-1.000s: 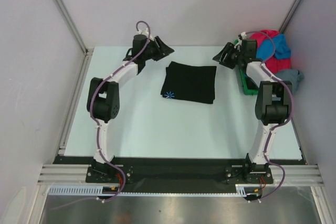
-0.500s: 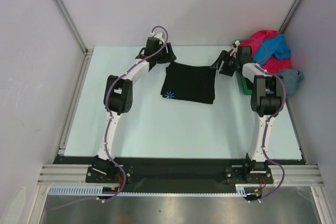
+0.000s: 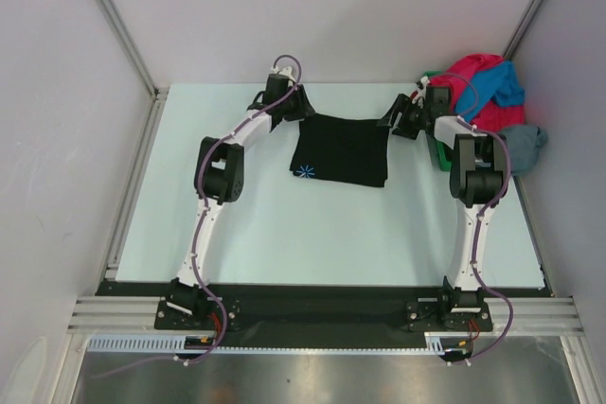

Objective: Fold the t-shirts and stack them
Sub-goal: Fold the tshirt

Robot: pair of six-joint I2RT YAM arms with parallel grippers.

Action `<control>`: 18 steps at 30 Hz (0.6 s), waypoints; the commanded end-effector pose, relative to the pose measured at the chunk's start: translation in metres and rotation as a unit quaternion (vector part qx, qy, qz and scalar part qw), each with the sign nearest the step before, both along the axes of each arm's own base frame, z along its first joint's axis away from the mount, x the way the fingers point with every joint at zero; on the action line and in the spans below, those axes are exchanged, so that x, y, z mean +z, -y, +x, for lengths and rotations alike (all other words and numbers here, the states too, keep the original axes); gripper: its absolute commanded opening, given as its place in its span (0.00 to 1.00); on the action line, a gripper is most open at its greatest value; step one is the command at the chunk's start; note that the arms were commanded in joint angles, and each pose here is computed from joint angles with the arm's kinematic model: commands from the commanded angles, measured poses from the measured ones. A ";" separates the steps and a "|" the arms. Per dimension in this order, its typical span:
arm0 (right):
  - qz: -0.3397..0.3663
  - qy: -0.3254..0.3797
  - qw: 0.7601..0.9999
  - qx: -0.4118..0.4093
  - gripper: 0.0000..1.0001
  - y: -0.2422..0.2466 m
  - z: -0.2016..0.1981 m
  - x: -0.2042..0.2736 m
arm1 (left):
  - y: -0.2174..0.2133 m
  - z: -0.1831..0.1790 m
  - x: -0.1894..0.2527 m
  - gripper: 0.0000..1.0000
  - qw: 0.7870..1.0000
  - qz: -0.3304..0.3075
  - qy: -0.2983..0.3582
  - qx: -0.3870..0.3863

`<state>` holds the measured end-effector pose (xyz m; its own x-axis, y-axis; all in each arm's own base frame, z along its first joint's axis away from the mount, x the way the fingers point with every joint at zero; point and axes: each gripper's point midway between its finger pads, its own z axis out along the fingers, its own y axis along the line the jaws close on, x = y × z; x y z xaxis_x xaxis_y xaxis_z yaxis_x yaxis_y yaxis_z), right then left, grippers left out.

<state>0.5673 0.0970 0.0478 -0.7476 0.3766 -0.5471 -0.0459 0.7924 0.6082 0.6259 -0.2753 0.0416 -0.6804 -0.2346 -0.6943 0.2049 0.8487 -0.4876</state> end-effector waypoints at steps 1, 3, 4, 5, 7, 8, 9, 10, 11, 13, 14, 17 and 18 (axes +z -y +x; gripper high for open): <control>0.008 0.031 0.999 0.003 0.73 0.001 0.014 0.015 | 0.012 0.012 0.035 0.47 0.999 -0.041 0.034 -0.010; 0.009 0.033 0.999 0.002 0.73 0.001 0.014 0.017 | 0.013 0.011 0.032 0.50 0.998 -0.046 0.030 -0.010; 0.010 0.033 0.999 0.000 0.73 0.002 0.014 0.016 | 0.014 0.010 0.034 0.50 0.998 -0.047 0.030 -0.014; 0.011 0.032 0.999 0.000 0.72 0.002 0.014 0.016 | 0.015 0.010 0.035 0.50 0.998 -0.050 0.032 -0.015; 0.015 0.032 0.999 0.002 0.72 0.001 0.015 0.016 | 0.015 0.008 0.033 0.49 0.998 -0.050 0.030 -0.017; 0.016 0.033 0.999 0.002 0.72 0.002 0.016 0.016 | 0.015 0.008 0.035 0.47 0.998 -0.053 0.035 -0.019; 0.016 0.032 0.999 0.002 0.72 0.002 0.016 0.014 | 0.014 0.006 0.034 0.41 0.998 -0.051 0.032 -0.018; 0.016 0.035 0.999 0.002 0.71 0.002 0.018 0.016 | 0.013 0.005 0.036 0.38 0.998 -0.051 0.032 -0.018; 0.017 0.036 0.999 0.002 0.70 0.002 0.019 0.017 | 0.012 0.005 0.034 0.37 0.998 -0.050 0.032 -0.018; 0.020 0.036 0.999 0.004 0.64 0.001 0.021 0.016 | 0.008 0.005 0.040 0.32 0.998 -0.050 0.038 -0.015; 0.023 0.034 0.999 0.006 0.61 0.000 0.020 0.015 | 0.007 0.005 0.039 0.31 0.998 -0.050 0.037 -0.015; 0.025 0.035 0.999 0.005 0.56 -0.001 0.021 0.016 | 0.004 0.006 0.043 0.25 0.997 -0.062 0.036 -0.017; 0.026 0.036 0.999 0.005 0.56 -0.001 0.022 0.016 | 0.006 0.005 0.042 0.24 0.997 -0.066 0.033 -0.022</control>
